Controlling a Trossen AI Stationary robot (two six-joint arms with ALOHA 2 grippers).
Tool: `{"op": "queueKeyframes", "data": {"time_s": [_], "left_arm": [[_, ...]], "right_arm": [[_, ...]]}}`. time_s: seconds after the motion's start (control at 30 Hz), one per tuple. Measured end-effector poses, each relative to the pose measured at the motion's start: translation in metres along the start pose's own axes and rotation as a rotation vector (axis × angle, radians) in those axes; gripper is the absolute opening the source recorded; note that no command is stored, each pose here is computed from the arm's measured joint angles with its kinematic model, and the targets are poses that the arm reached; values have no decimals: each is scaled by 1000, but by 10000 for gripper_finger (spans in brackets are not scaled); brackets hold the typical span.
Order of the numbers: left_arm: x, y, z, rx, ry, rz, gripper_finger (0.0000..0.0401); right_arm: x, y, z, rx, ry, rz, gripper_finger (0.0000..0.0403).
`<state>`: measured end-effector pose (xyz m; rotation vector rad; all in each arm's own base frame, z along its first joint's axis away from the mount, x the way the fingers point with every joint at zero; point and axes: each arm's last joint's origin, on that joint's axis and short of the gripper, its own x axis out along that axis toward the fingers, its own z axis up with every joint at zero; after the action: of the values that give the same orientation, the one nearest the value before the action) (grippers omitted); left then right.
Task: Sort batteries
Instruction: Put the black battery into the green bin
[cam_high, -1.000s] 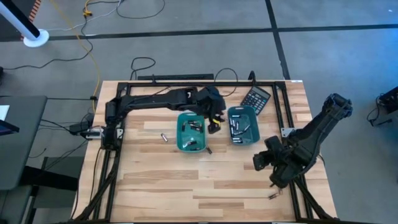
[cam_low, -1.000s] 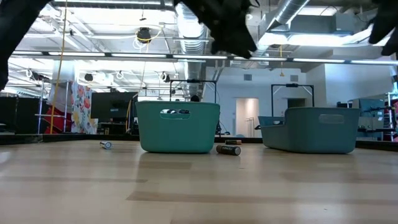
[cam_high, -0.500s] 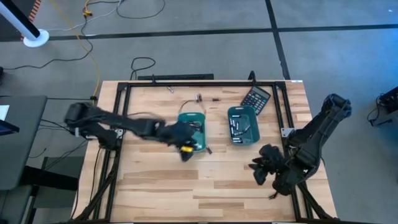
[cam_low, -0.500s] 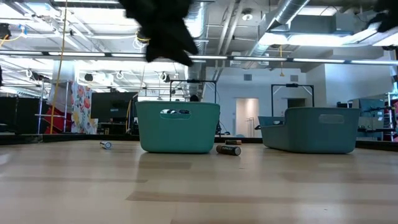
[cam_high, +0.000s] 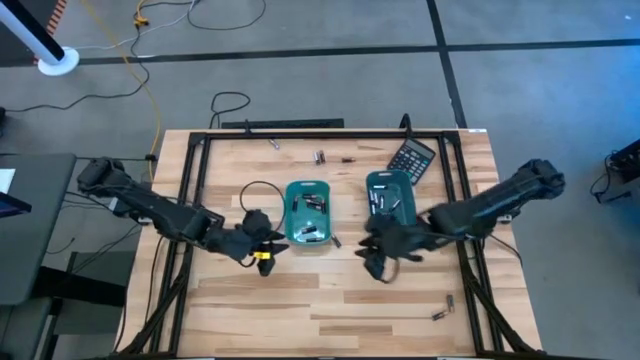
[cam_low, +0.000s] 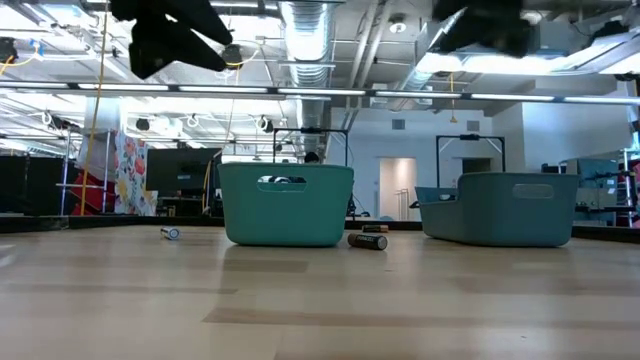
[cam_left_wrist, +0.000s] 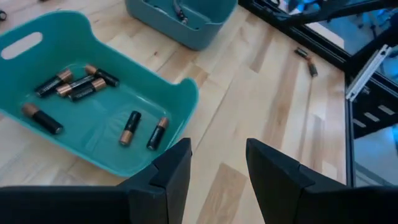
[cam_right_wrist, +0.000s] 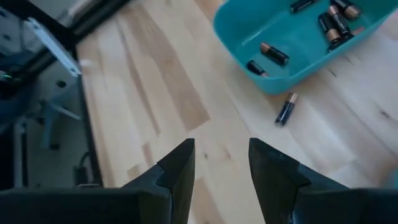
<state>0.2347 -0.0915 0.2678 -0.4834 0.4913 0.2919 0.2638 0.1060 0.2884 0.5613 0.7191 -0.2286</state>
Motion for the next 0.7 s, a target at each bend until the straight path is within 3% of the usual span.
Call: {"op": "queueKeyframes", "data": {"time_s": [0.23,0.4,0.7], "left_arm": [[-8,6,-6,23,31,42,151],[-10,9,-10,46,78,62,151],[-11,13,-14,84,120,92,151]], "right_arm": [[51,-3,36,-4,158,-94,168],[86,-10,51,24,297,-242,168],[134,-18,40,26,432,-334,168]]}}
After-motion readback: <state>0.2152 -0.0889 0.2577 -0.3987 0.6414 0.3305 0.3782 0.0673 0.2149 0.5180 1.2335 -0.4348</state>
